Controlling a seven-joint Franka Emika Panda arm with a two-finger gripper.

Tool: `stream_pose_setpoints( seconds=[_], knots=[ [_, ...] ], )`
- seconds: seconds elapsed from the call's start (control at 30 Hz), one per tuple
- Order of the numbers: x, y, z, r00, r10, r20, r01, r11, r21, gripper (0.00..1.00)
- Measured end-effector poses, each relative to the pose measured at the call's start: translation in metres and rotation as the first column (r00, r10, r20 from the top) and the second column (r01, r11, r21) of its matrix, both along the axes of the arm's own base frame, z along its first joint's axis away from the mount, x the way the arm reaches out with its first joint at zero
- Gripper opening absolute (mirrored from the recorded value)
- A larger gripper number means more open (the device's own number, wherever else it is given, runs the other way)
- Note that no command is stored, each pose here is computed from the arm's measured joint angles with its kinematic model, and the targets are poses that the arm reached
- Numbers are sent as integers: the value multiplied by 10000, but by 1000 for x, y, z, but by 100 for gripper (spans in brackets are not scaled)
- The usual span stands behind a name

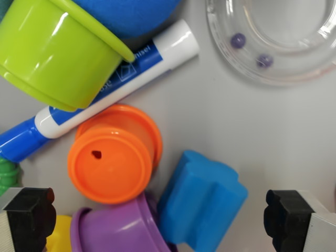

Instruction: Pick an object from the bin

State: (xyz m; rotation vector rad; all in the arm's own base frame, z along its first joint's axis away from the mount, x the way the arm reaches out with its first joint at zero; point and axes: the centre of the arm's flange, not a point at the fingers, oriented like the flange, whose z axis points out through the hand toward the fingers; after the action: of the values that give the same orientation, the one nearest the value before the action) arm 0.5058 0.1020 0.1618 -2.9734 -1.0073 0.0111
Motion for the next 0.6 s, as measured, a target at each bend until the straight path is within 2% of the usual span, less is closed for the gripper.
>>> stream_pose_setpoints(
  seconds=[0.1, 0.2, 0.33, 0.43, 0.53, 0.57, 0.6],
  knots=[
    [-2, 3, -6, 9995, 317, -6, -317, 9995, 16, 100],
    [-3, 5, -15, 9990, 447, 14, -447, 9990, 30, 100],
    [-4, 5, -33, 9988, 486, -15, -486, 9988, 40, 100],
    [-4, 4, -48, 9988, 486, -44, -486, 9988, 37, 100],
    [-4, 4, -57, 9988, 495, -31, -495, 9988, 35, 100],
    [-4, 5, -57, 9987, 503, -1, -503, 9987, 32, 100],
    [-2, 5, -56, 9987, 507, 52, -507, 9987, 30, 100]
  ],
)
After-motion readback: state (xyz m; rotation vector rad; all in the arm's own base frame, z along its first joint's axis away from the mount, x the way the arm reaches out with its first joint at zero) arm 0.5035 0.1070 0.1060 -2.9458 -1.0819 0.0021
